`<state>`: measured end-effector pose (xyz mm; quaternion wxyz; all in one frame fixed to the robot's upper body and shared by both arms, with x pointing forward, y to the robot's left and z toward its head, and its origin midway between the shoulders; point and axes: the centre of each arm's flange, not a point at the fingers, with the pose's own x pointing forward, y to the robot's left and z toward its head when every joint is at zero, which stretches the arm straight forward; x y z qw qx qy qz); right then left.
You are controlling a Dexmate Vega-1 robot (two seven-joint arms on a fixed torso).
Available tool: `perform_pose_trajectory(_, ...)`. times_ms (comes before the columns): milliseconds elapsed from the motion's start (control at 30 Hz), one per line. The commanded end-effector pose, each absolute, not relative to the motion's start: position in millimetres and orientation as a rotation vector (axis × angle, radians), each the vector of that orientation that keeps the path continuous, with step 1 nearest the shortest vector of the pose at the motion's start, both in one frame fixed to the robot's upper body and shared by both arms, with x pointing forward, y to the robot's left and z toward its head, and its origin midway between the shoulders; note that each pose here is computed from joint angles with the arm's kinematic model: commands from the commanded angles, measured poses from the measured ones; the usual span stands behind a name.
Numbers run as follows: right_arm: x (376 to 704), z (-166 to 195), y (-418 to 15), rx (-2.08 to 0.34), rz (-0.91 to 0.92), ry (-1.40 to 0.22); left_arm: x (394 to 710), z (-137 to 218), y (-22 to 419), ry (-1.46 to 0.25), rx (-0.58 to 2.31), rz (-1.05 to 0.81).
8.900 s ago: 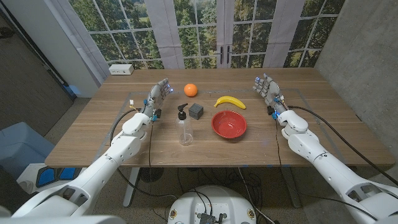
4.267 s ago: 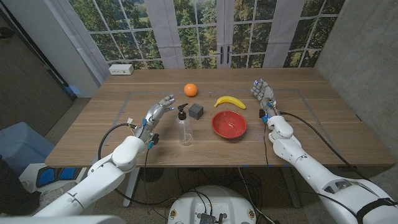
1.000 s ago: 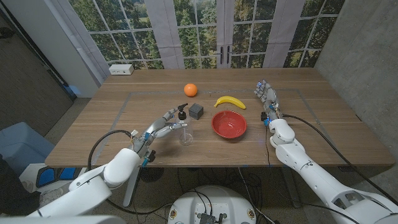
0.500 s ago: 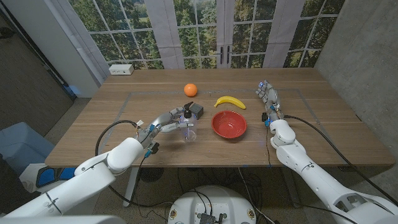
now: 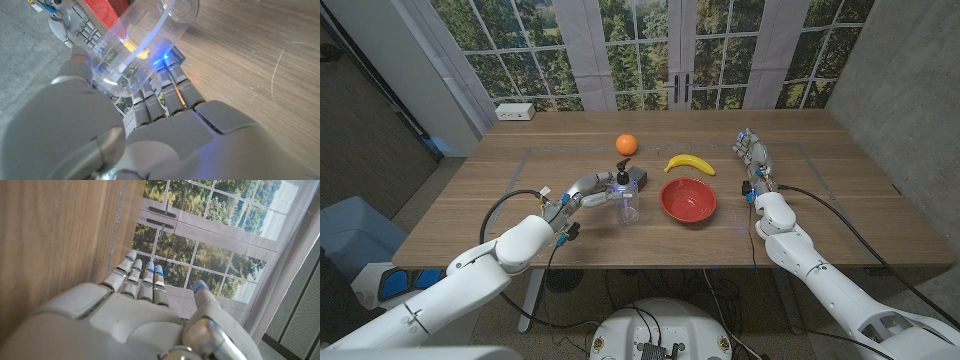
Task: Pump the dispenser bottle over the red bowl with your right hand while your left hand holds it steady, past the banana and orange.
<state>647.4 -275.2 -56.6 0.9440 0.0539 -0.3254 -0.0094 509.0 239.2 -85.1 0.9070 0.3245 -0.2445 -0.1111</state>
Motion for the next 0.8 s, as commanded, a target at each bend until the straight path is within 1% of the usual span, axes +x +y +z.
perform_pose_trajectory(33, 648.4, -55.6, -276.0, 0.110, -0.017, -0.665, 507.8, -87.2, 238.1, -0.491, 0.648, -0.176)
perform_pose_trajectory(333, 646.4, -57.4, -278.1, 0.118, -0.021, -0.664, 505.3, -81.4, 236.9, -0.528, 0.640, -0.190)
perform_pose_trajectory(800, 642.3, -58.8, -277.7, 0.099, -0.016, -0.667, 493.4, -59.0, 246.0, -0.578, 0.633, -0.199)
